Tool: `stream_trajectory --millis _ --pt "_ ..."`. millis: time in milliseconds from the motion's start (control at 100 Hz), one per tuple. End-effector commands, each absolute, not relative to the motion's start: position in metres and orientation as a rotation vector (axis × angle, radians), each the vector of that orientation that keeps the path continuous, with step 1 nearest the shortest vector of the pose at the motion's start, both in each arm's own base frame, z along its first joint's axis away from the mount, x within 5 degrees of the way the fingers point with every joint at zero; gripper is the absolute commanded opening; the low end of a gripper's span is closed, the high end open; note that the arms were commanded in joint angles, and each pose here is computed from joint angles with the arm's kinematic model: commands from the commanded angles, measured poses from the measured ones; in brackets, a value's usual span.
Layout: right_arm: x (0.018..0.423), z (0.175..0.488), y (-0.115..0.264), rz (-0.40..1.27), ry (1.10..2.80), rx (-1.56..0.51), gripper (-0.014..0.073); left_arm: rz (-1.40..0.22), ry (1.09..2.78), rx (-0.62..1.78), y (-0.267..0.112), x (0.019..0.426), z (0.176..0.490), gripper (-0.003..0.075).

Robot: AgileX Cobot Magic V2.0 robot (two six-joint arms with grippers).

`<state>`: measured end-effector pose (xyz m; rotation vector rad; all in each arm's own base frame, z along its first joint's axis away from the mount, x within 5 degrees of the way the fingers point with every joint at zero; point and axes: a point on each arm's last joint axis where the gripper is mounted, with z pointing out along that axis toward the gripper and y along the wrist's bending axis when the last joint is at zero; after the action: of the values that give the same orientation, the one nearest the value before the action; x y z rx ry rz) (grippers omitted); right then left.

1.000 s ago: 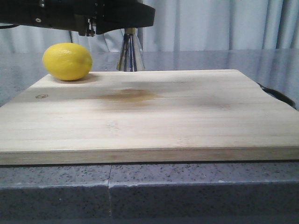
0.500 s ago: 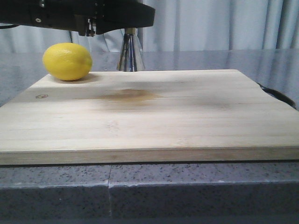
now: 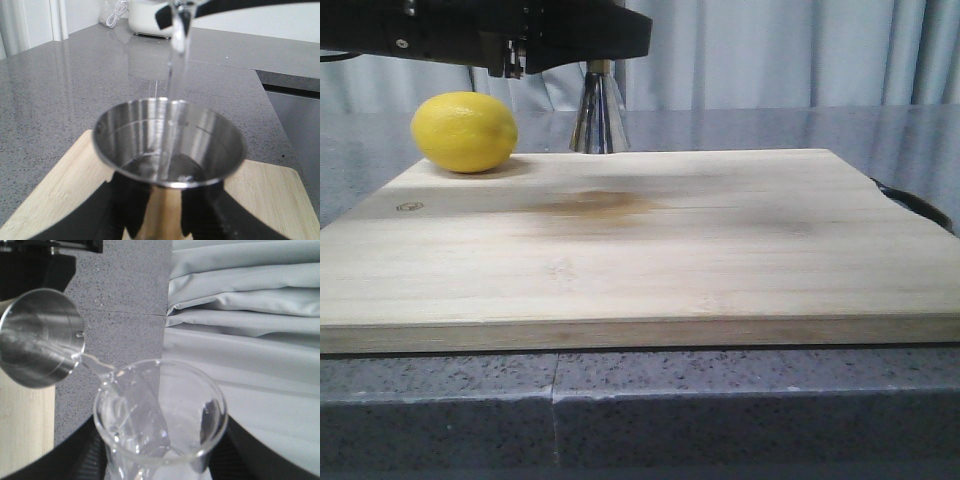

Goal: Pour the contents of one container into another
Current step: 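Lift the beaker with the right gripper and tilt it over the jigger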

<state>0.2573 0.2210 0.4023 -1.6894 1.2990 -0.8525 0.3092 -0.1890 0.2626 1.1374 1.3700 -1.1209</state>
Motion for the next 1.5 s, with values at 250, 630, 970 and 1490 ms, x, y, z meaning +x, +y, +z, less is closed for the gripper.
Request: stream_trajectory --millis 250,630,970,1490 --pt "0.253 0.434 0.216 -0.933 1.143 -1.610 0.0260 -1.198 1.202 1.084 -0.190 0.300 0.300 0.0242" --pt "0.253 0.436 0.216 -0.957 1.119 -1.615 0.0260 -1.198 1.202 1.084 -0.190 0.300 0.300 0.0242" --pt "0.253 0.437 0.217 -0.955 1.094 -1.610 0.0260 -1.198 1.202 1.084 -0.190 0.300 0.300 0.0242" --pt "0.249 0.443 0.206 -0.526 1.490 -1.154 0.0260 -1.198 1.202 1.084 -0.190 0.300 0.300 0.0242"
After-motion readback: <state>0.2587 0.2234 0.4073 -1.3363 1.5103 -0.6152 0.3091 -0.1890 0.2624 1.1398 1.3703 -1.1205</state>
